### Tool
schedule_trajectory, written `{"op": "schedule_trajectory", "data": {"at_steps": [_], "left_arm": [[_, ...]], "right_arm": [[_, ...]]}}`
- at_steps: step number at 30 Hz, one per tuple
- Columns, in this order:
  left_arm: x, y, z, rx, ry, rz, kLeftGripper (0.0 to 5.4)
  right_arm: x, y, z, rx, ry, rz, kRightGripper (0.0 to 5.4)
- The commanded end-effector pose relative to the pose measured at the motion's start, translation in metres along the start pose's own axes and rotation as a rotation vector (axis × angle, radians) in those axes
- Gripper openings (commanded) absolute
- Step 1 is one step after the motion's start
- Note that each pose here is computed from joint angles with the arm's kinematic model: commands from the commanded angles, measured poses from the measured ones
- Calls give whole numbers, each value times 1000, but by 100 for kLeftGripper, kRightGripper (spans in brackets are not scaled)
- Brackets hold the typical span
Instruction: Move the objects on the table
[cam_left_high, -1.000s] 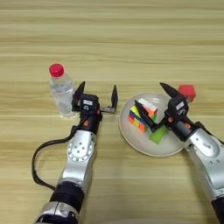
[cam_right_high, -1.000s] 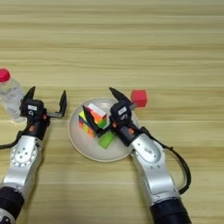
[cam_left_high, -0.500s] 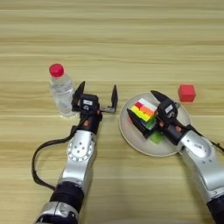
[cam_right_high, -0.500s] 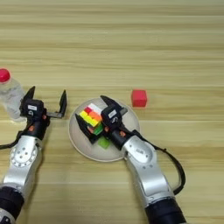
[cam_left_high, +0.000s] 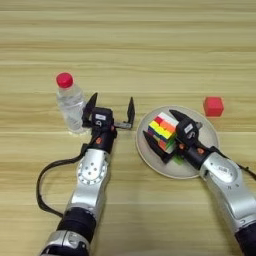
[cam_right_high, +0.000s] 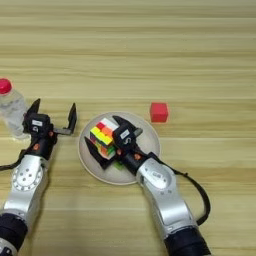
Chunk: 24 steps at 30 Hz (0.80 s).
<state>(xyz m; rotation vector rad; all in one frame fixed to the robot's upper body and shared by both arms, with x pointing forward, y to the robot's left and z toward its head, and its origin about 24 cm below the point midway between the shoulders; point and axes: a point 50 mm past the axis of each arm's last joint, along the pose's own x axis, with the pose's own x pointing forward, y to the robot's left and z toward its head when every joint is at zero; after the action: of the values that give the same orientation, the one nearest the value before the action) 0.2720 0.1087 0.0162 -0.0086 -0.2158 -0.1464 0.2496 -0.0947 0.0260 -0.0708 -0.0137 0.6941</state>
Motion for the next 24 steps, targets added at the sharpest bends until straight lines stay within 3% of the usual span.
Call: {"op": "schedule_trajectory", "data": {"at_steps": [1, 4, 19, 24], "left_arm": [[2, -4, 3, 1, -15, -5, 540], [2, -4, 3, 1, -16, -4, 540], [3, -3, 4, 3, -21, -1, 540], [2, -3, 4, 2, -21, 1, 540]], "right_arm": [[2, -1, -1, -3, 20, 3, 522], [2, -1, -1, 3, 17, -1, 512], [3, -3, -1, 2, 15, -10, 340], [3, -6, 3, 0, -7, -36, 334]]}}
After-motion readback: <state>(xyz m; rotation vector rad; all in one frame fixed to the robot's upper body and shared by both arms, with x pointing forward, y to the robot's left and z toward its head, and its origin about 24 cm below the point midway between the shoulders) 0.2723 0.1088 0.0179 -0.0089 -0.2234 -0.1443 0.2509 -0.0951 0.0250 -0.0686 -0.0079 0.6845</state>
